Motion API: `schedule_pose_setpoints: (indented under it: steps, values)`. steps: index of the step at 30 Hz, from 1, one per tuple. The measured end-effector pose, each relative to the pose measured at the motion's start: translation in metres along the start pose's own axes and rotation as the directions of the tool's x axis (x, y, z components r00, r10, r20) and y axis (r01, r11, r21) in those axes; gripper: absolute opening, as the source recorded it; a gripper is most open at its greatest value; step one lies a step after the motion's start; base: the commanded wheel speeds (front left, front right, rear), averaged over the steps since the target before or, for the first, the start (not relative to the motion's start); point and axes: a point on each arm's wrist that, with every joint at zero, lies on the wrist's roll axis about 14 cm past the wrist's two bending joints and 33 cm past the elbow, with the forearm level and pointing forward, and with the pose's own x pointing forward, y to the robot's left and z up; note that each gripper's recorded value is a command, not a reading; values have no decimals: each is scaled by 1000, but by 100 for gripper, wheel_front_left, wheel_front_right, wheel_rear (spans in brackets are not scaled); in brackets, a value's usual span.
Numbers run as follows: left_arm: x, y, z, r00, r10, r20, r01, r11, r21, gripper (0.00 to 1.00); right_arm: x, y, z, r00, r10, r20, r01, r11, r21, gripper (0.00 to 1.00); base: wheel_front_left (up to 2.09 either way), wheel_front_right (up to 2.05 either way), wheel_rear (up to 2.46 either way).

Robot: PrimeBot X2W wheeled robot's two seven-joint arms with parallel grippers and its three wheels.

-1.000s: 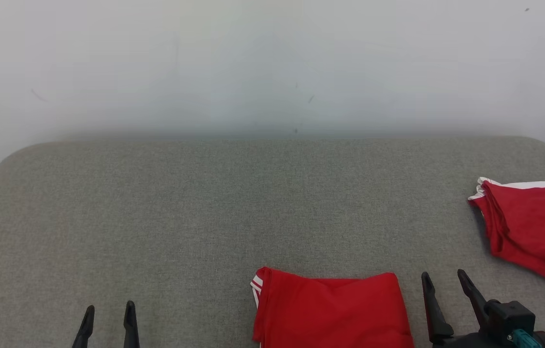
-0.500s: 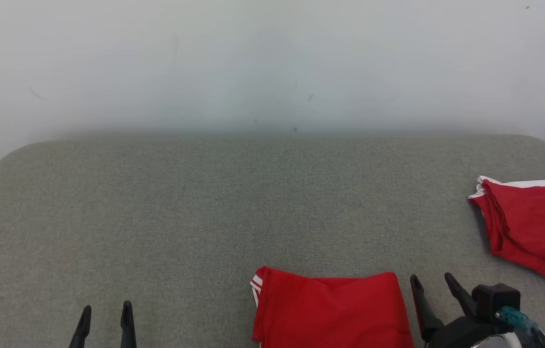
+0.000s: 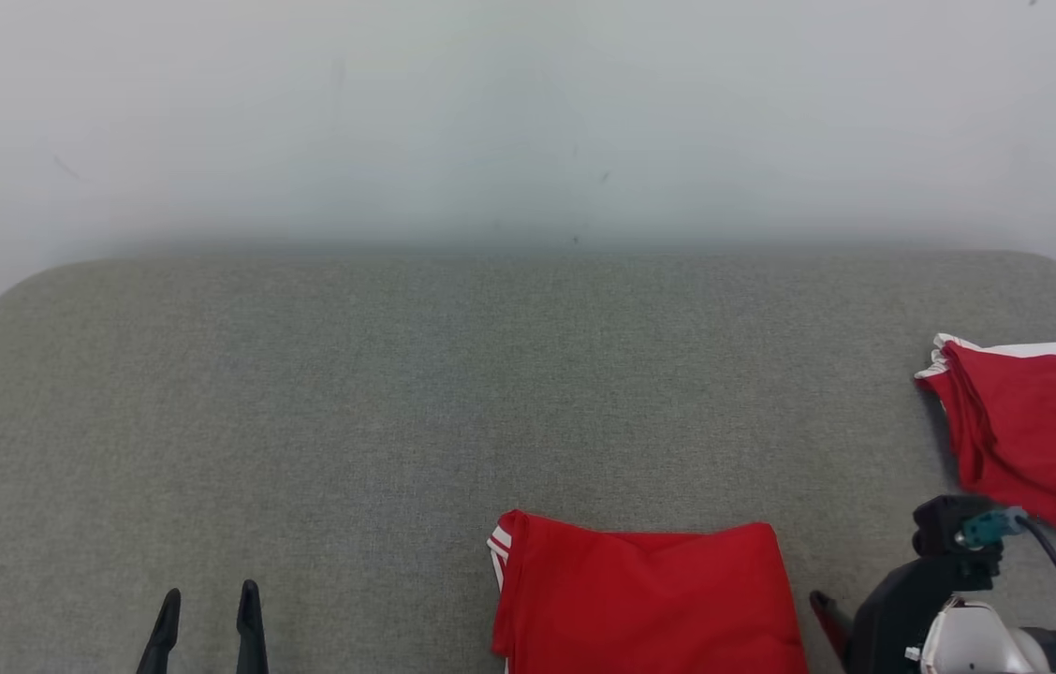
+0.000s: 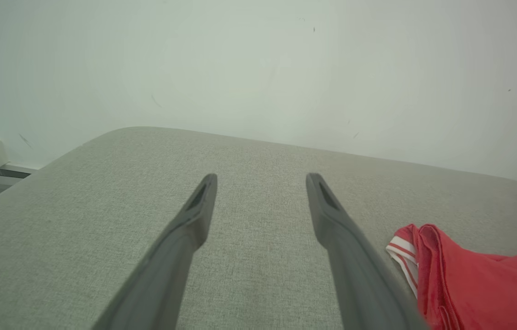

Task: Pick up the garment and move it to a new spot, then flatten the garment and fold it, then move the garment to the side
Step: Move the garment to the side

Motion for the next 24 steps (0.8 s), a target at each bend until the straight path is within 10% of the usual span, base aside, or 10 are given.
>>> schedule_pose_setpoints:
  steps: [24]
  values:
    - [5,15,-7,998,52,-21,-52,999,-11,100,56,34,-38,965,86,-247,-99,994,-43,96,0,0,0]
